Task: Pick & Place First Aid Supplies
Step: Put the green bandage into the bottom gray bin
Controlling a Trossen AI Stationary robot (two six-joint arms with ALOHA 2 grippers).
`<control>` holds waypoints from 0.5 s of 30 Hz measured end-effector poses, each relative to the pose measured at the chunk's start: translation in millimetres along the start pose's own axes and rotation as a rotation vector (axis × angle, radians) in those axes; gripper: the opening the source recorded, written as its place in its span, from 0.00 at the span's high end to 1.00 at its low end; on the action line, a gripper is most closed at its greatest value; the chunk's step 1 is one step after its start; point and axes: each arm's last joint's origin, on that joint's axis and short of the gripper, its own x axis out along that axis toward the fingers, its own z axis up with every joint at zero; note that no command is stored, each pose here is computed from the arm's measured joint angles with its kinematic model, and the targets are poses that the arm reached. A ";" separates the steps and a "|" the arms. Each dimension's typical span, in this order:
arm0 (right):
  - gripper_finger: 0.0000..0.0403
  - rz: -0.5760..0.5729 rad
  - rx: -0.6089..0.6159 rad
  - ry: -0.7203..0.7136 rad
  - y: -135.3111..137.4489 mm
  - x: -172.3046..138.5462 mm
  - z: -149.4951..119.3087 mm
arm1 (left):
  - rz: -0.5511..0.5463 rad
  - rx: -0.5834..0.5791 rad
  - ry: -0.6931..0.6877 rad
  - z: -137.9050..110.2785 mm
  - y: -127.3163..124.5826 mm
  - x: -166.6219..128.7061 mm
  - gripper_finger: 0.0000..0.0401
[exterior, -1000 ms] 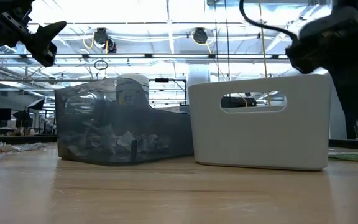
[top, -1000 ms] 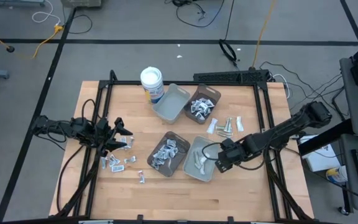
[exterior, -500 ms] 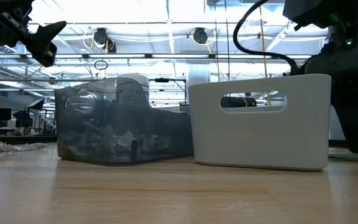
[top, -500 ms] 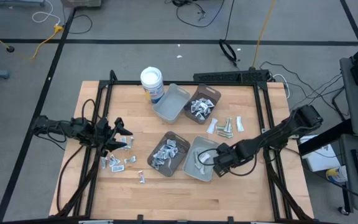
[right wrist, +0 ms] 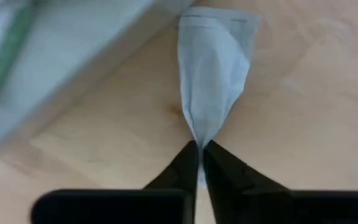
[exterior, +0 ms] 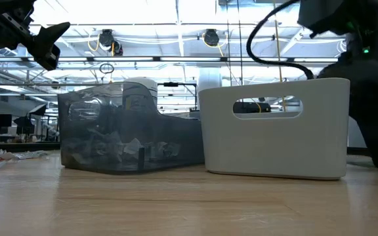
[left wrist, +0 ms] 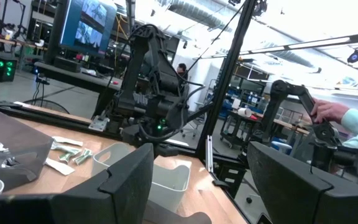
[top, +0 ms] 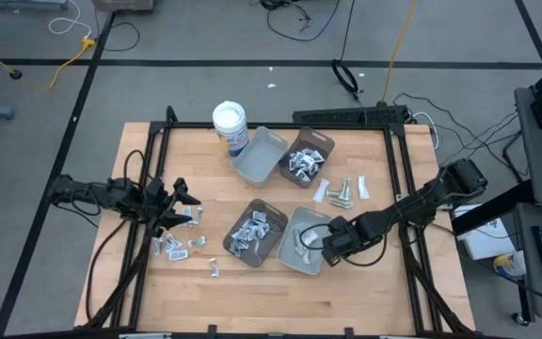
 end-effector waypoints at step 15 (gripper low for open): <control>1.00 0.030 0.302 -0.009 15.6 -53.7 -1.0 | 0.000 0.000 0.000 -0.1 0.1 0.0 0.34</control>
